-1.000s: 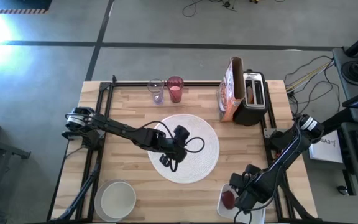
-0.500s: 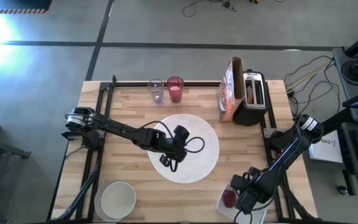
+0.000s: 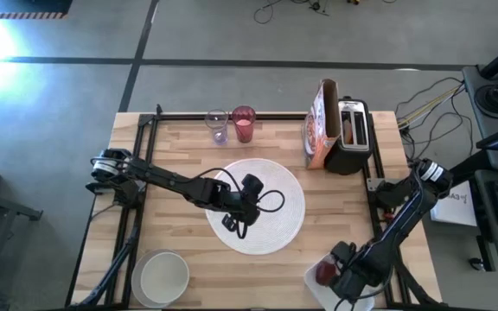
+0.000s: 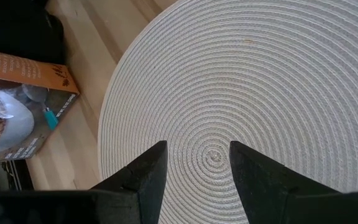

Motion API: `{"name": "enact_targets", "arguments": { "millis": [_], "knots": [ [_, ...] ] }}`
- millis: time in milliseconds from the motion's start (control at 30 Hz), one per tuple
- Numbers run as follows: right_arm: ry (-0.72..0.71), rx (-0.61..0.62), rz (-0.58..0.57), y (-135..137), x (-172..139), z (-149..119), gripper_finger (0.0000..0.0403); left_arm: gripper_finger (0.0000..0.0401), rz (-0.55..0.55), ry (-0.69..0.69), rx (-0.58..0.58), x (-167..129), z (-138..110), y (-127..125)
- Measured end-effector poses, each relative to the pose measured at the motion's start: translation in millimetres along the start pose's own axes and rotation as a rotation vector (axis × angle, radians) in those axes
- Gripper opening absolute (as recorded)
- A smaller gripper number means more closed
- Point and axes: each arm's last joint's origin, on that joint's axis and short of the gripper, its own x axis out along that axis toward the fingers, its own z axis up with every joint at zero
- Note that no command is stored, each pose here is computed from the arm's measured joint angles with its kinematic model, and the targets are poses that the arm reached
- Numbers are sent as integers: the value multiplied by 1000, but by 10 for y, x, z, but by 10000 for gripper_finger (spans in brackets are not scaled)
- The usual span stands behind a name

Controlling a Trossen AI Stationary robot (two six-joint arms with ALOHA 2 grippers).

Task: Arrange a breakfast setting
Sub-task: Move the white bin to the bottom right of the table

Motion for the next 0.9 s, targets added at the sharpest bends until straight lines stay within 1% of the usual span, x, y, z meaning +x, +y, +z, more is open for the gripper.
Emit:
{"name": "enact_targets", "arguments": {
  "millis": [167, 267, 433, 633, 767, 900],
  "knots": [
    [1, 148, -13, -36, 18, -84, 8, 158, 0, 0, 0, 0, 0, 0],
    [20, 236, -43, -76, 31, -149, 8, 158, 0, 0, 0, 0, 0, -1],
    [18, 344, -81, -148, 56, -264, 9, 158, 0, 1, 0, 0, -1, 0],
    [22, 343, -86, -160, 62, -290, 9, 158, -11, 16, 5, 1, -17, -8],
    [69, 346, -126, -173, 59, -302, 9, 158, -19, 29, 8, 2, -33, -11],
    [78, 352, -149, -193, 49, -299, 9, 158, -18, 32, 4, 7, -44, 2]
  ]
}}
